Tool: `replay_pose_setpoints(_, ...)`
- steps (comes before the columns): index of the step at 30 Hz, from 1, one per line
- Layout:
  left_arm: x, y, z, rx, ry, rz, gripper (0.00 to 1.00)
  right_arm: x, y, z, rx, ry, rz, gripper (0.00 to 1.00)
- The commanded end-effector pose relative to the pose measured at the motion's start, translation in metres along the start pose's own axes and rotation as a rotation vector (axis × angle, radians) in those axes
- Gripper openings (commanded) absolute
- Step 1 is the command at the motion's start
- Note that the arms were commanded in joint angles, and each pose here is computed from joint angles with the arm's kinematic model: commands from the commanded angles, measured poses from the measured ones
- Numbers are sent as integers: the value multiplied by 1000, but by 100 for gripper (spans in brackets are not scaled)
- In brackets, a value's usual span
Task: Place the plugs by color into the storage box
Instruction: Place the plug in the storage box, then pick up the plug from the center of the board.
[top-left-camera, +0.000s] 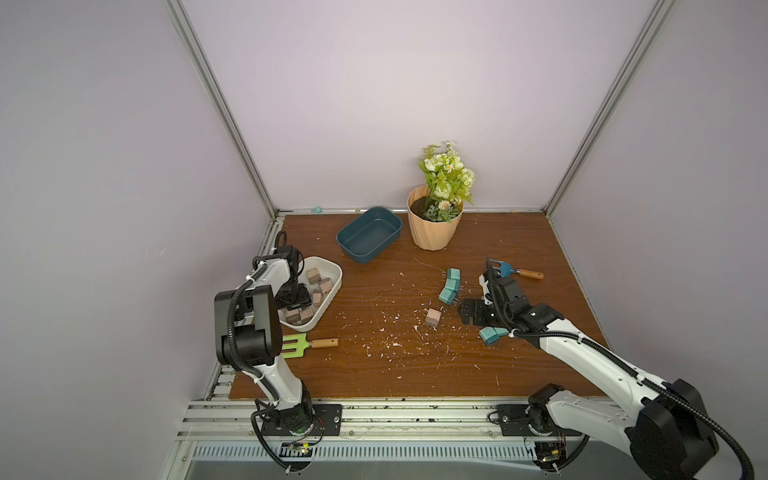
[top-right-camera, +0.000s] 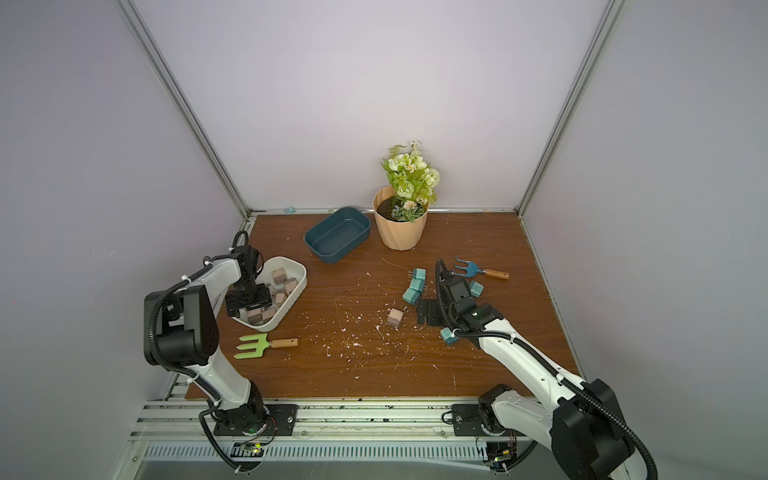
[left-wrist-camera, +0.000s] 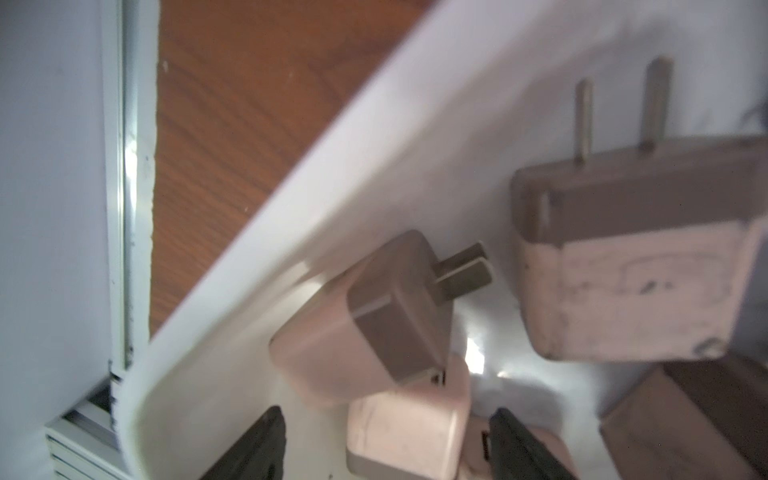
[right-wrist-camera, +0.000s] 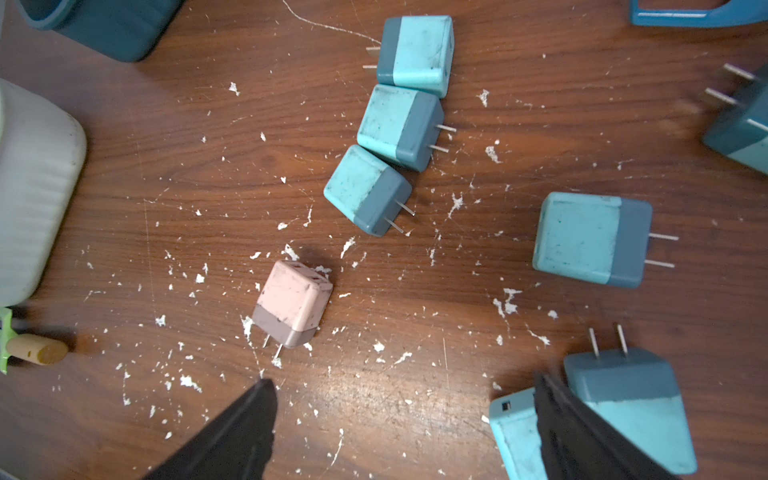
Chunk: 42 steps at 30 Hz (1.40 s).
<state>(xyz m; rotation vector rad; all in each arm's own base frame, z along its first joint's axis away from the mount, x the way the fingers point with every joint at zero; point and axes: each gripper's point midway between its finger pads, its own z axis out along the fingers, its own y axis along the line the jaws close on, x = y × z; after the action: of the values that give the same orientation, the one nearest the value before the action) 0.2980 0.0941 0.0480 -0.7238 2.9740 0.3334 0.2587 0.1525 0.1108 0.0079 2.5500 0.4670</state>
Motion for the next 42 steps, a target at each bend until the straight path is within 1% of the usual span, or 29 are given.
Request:
replay_pose_setpoints(1, 0, 2, -40, 15, -41, -51, 92, -10, 3, -3, 2, -24, 4, 98)
replay_pose_setpoints(2, -1, -2, -50, 27, -59, -52, 95, -11, 3, -3, 2, -24, 2, 99)
replay_pose_setpoints(4, 1, -22, -74, 93, -106, -46, 99, -14, 5, -2, 2, -24, -2, 99)
replay_pose_setpoints(6, 7, -50, -95, 188, -129, -48, 99, -18, 8, -2, -3, -27, -6, 99)
replay_pose_setpoints(8, 18, -83, -113, 276, -134, -24, 99, -22, 10, 0, -1, -26, -14, 99)
replay_pose_setpoints(10, 29, -125, -132, 337, -155, 62, 99, -26, 12, 1, 1, -27, -25, 99)
replay_pose_setpoints(13, 51, -191, -158, 413, -190, 238, 99, -32, 15, 2, 2, -29, -38, 99)
replay_pose_setpoints(16, 74, -246, -171, 476, -194, 371, 99, -37, 15, 2, 11, -37, -48, 99)
replay_pose_setpoints(19, 100, -292, -175, 518, -172, 493, 99, -42, 5, 0, 44, -47, -44, 99)
replay_pose_setpoints(24, 143, -349, -178, 553, -142, 646, 99, -49, -21, -10, 82, -68, -2, 99)
replay_pose_setpoints(28, 175, -374, -167, 545, -115, 733, 99, -49, -44, -19, 120, -74, 19, 99)
replay_pose_setpoints(32, 197, -382, -150, 509, -95, 806, 99, -46, -65, -26, 137, -76, 49, 99)
replay_pose_setpoints(36, 211, -379, -128, 464, -49, 817, 96, -42, -75, -28, 134, -70, 77, 99)
replay_pose_setpoints(42, 221, -384, -111, 433, -21, 826, 90, -35, -76, -25, 119, -58, 94, 99)
